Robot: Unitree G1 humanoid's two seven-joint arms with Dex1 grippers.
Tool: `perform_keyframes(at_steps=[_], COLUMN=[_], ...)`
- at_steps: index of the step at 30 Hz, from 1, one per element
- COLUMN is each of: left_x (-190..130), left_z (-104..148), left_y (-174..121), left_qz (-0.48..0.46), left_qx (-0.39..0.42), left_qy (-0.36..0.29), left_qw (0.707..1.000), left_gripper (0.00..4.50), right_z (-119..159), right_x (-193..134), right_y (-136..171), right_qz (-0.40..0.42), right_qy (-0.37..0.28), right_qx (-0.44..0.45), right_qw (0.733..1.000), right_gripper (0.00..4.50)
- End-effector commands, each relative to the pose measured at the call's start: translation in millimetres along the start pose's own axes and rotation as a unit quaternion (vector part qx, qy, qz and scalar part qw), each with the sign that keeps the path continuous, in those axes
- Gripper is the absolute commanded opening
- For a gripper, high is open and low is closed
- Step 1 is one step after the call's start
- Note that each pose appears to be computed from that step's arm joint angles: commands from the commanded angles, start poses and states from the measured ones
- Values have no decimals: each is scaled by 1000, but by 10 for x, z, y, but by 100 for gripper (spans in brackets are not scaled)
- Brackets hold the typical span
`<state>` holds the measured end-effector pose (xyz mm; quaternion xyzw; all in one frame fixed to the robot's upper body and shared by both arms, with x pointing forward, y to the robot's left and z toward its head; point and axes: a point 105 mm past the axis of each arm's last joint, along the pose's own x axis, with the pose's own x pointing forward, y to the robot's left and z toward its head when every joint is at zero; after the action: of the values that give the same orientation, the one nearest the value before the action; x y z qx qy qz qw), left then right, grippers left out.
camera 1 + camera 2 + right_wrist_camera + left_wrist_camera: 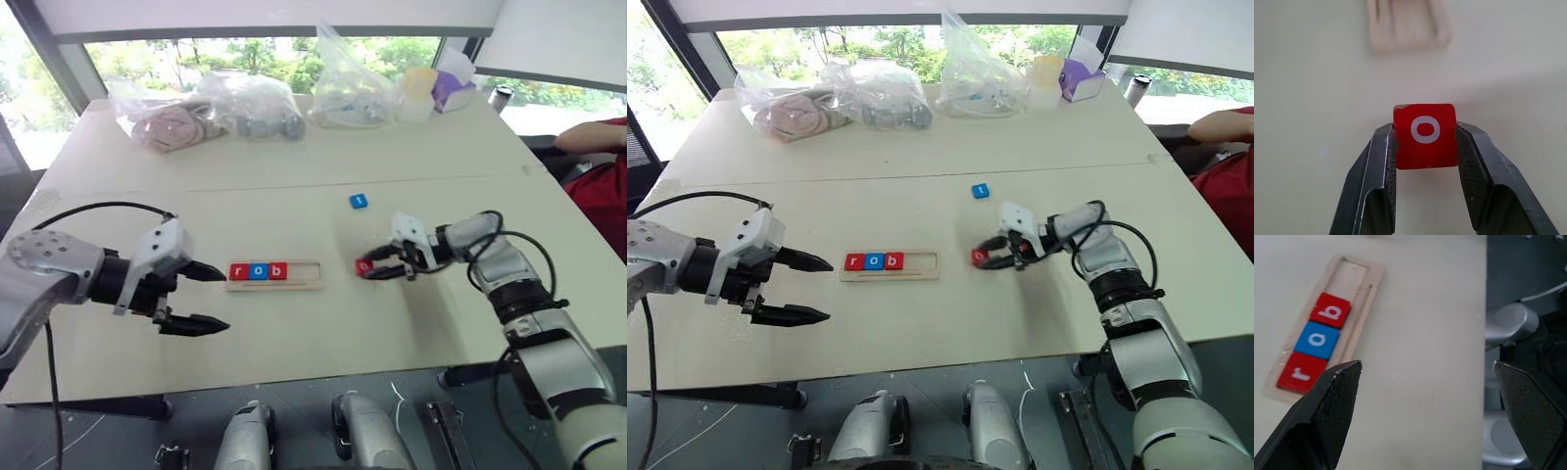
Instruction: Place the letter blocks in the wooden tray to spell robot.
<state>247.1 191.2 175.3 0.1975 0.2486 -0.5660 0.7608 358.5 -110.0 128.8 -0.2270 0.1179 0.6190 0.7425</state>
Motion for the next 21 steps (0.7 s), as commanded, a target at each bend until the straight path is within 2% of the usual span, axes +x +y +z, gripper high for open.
perform_keyframes(at_steps=[1, 6, 12, 21], left_x=[-168, -322, -268, -226], left_z=[8, -106, -36, -57], left_y=[154, 337, 279, 241], left_qz=[41, 69, 57, 60], left_qx=[13, 2, 5, -2], left_qy=[8, 22, 6, 2], left_qw=[999, 997, 998, 998], left_gripper=[450, 450, 450, 450], right_z=[317, 432, 378, 396], right_x=[142, 439, 560, 683], right_y=[-63, -1, 56, 187], right_qz=[-48, -50, -40, -19], right_qy=[-15, 6, 50, 66], right_qx=[-29, -45, -41, -36], right_qw=[998, 998, 997, 997], right_gripper=[114, 114, 114, 114])
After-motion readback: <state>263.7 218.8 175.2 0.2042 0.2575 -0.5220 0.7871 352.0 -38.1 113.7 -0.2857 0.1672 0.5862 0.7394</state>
